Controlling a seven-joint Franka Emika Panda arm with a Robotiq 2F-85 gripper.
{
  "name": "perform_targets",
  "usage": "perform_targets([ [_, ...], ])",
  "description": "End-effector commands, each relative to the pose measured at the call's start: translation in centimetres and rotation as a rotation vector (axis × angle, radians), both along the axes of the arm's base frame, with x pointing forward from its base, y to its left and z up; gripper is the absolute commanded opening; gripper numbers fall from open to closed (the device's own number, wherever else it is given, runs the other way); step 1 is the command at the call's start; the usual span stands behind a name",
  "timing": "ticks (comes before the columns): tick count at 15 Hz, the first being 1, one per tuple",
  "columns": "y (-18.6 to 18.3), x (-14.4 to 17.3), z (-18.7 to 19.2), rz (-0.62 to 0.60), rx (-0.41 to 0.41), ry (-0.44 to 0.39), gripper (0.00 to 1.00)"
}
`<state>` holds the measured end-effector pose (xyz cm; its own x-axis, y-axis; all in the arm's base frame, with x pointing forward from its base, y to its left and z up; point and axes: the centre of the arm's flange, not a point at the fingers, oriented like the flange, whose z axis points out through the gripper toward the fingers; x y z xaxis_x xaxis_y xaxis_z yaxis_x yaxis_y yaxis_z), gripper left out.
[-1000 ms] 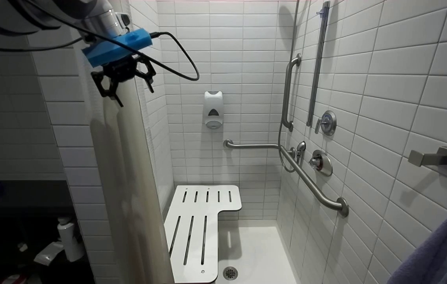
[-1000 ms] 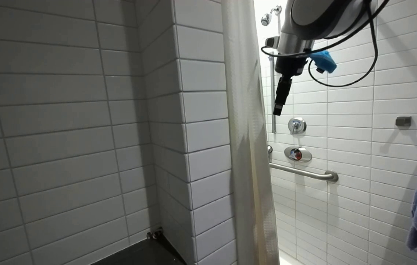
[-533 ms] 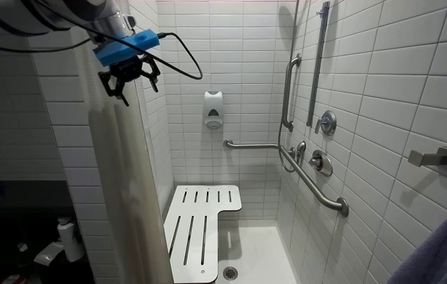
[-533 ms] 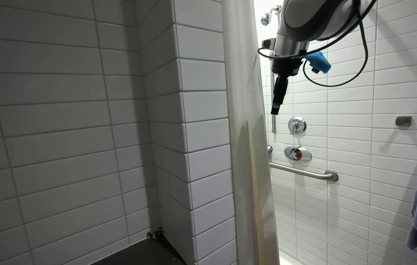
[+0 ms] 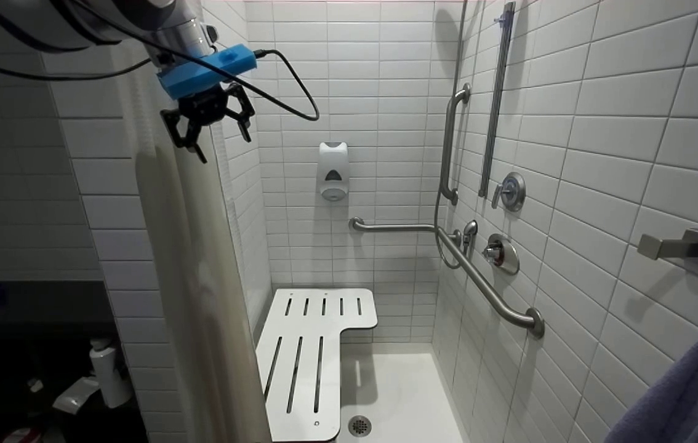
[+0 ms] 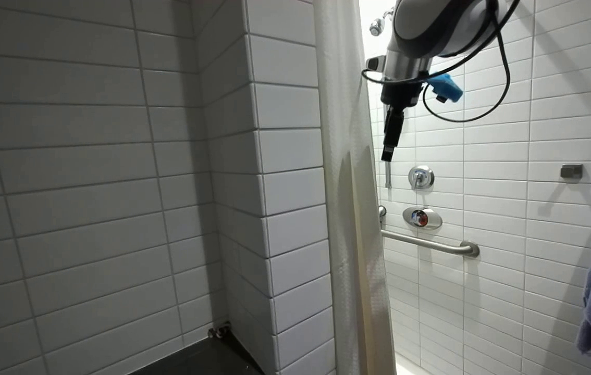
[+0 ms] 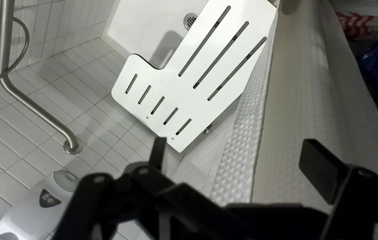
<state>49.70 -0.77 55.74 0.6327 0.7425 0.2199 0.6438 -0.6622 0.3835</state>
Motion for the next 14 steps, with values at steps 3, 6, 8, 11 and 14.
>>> perform_targets([
  [3,0.6,1.1,0.7,0.050,-0.008,-0.002,0.73],
  [6,1.3,1.0,0.5,0.094,-0.008,-0.012,0.52],
  [8,1.8,0.8,0.5,0.119,-0.006,-0.016,0.34],
  [11,2.4,0.6,0.3,0.160,0.001,-0.034,0.12],
  [14,2.9,0.4,0.1,0.189,0.016,-0.052,0.40],
])
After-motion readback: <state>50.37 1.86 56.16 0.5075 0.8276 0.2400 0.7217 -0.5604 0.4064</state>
